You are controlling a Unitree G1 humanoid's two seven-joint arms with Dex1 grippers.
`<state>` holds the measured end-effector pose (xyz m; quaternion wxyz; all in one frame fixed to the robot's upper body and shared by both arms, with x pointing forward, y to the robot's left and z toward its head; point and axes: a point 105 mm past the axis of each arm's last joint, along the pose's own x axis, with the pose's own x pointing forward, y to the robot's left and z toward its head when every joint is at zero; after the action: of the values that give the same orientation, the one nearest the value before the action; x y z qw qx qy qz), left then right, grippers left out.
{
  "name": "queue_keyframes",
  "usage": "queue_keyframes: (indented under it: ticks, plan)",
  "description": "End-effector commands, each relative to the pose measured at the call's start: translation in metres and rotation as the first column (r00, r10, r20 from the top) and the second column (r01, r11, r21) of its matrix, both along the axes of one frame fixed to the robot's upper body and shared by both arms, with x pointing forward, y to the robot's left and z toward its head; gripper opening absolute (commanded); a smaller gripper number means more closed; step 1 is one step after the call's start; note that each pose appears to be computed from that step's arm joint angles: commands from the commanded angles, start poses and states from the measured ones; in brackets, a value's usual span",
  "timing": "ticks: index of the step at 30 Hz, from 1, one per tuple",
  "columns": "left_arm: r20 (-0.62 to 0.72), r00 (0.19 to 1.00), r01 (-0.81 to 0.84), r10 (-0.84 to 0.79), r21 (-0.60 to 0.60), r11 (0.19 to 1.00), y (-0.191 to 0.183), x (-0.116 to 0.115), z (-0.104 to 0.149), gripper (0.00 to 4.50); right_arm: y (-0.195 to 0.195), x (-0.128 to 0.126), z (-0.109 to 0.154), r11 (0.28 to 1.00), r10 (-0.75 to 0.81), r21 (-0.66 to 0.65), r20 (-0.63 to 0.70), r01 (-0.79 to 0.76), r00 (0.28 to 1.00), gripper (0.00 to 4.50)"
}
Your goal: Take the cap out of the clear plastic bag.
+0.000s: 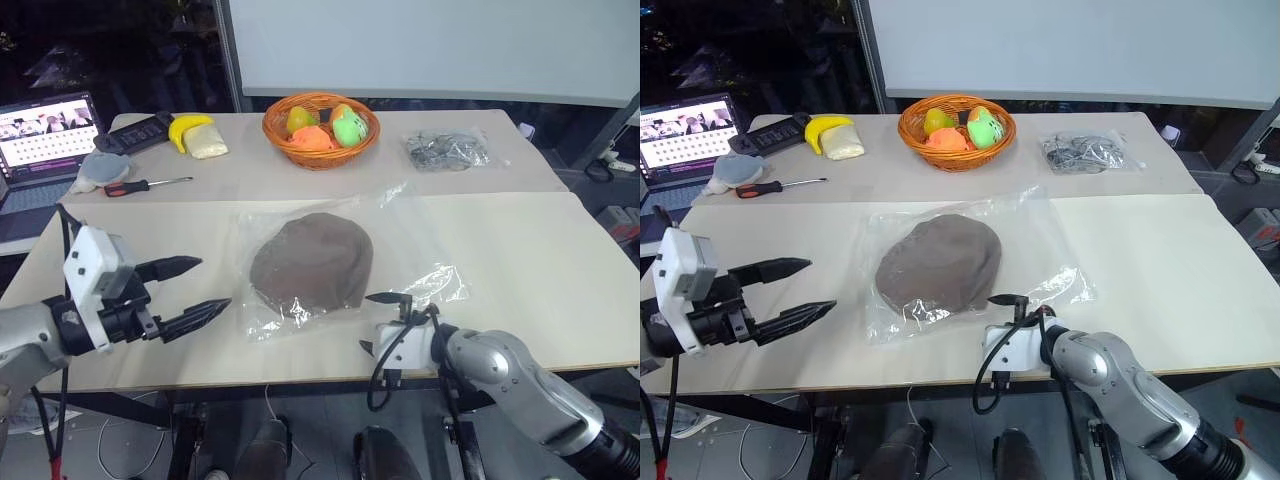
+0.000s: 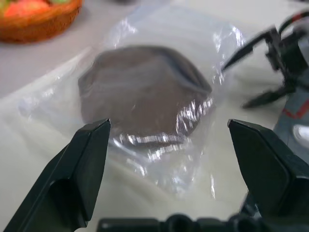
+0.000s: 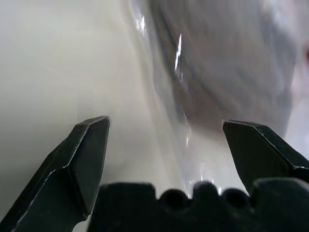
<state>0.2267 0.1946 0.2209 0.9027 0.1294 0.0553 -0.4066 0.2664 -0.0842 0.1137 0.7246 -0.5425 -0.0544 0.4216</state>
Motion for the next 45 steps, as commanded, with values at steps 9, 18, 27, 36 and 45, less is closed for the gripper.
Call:
queue_keyframes:
  ticks: [9, 18, 27, 36, 45]
  plan:
    - [0.030, 1.000, -0.009, 0.009, 0.023, 1.000, 0.002, 0.018, 0.013, 4.16, 0.062, 0.040, -0.005, 0.986, 0.017, 0.163, 0.163, -0.044, 0.986, 4.50]
    - [0.025, 1.000, 0.005, -0.004, -0.003, 1.000, -0.002, 0.025, 0.007, 4.16, 0.069, 0.048, -0.057, 0.985, 0.159, -0.077, 0.067, -0.153, 0.985, 4.50]
    - [0.031, 1.000, 0.006, -0.006, -0.020, 1.000, -0.006, 0.026, 0.006, 4.19, 0.061, 0.043, -0.081, 0.979, 0.159, -0.119, -0.069, -0.166, 0.985, 1.70]
    - [0.031, 0.999, -0.014, 0.014, -0.024, 1.000, 0.000, 0.027, 0.006, 4.19, 0.049, 0.052, -0.081, 0.988, 0.083, -0.119, -0.132, -0.099, 0.988, 0.31]
    - [0.040, 0.999, -0.029, 0.030, -0.026, 0.999, 0.001, 0.028, 0.006, 4.19, 0.036, 0.082, -0.040, 0.996, 0.027, -0.090, 0.055, -0.022, 0.998, 0.31]
